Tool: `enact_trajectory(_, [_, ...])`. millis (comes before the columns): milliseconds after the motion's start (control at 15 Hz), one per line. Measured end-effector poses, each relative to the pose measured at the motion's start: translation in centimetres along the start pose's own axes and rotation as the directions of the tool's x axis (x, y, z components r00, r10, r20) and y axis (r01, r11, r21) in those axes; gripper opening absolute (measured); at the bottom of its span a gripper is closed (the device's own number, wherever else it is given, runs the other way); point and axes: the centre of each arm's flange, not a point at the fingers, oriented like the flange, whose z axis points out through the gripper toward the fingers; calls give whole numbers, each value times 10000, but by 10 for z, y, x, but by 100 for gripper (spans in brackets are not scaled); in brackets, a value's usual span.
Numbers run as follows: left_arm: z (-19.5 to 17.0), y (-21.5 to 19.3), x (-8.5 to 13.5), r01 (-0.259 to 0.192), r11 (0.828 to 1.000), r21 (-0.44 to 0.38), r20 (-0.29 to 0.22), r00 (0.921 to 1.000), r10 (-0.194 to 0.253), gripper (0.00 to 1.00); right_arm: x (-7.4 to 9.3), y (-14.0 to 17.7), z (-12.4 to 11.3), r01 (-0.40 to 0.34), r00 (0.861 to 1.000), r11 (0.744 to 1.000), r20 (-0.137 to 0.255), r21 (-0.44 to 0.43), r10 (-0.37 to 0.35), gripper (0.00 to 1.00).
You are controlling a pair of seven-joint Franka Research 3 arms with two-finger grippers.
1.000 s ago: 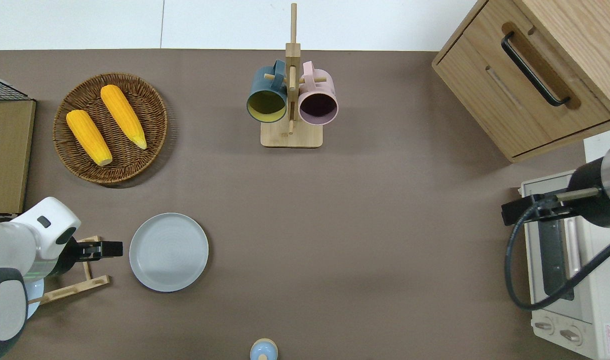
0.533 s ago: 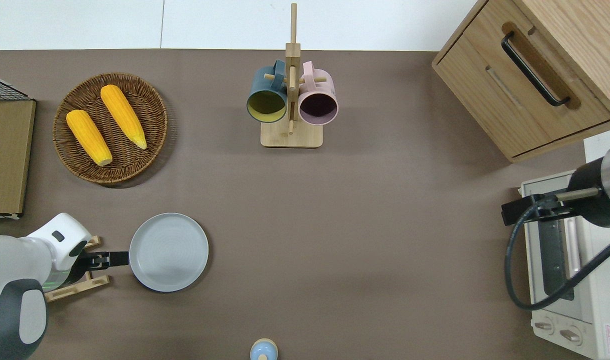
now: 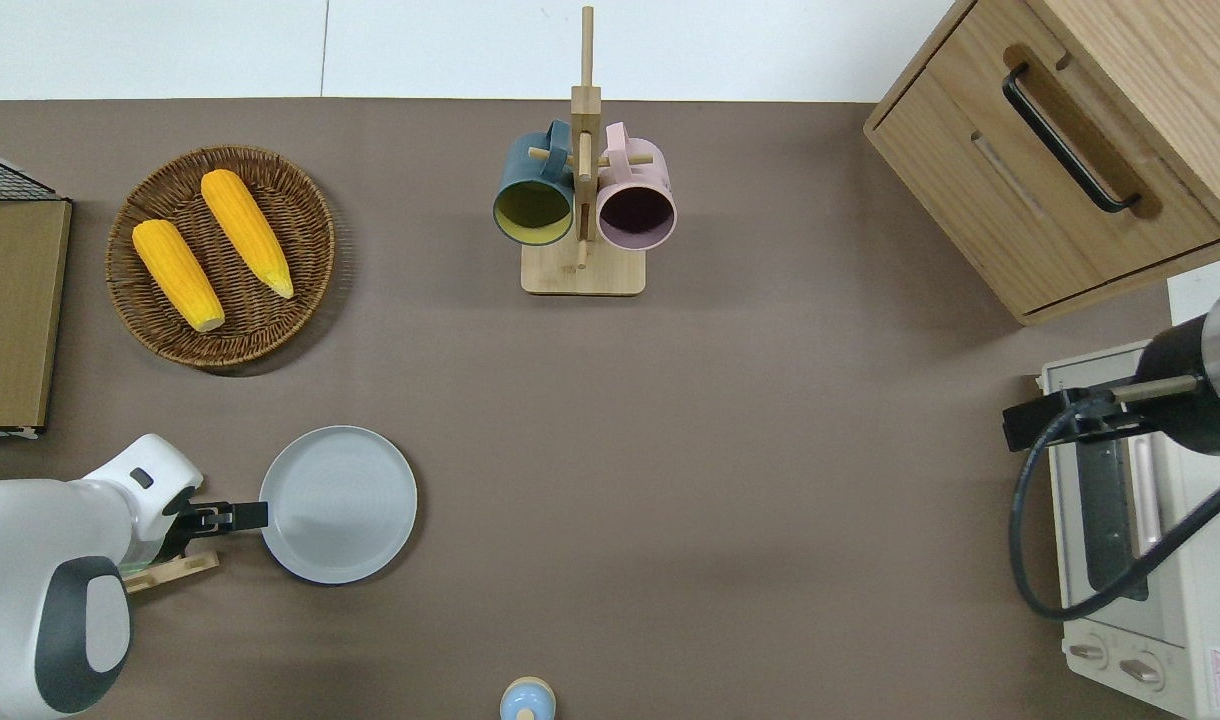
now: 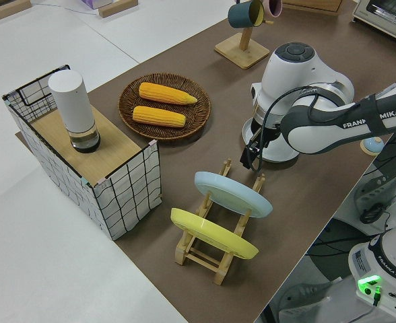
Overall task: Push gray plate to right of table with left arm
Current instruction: 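Lower the left gripper onto the gray plate's rim beside the arm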
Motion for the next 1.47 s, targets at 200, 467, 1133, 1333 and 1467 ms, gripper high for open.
enact_trajectory(200, [8,2,0,-56,10000,26,-51,10000,56,100,0,0,0,0,10000,10000,0,0,0,99])
enact_trajectory(467, [11,14,1,-300,9995,30,-75,9995,301,100,0,0,0,0,10000,10000,0,0,0,99])
enact_trajectory(1133, [22,21,0,-452,9990,31,-1,9990,452,100,0,0,0,0,10000,10000,0,0,0,99])
enact_trajectory(1333, [23,22,0,-468,9989,30,29,9989,467,98,0,0,0,0,10000,10000,0,0,0,99])
enact_trajectory(1467, [24,24,0,-513,9987,29,50,9987,513,82,0,0,0,0,10000,10000,0,0,0,99])
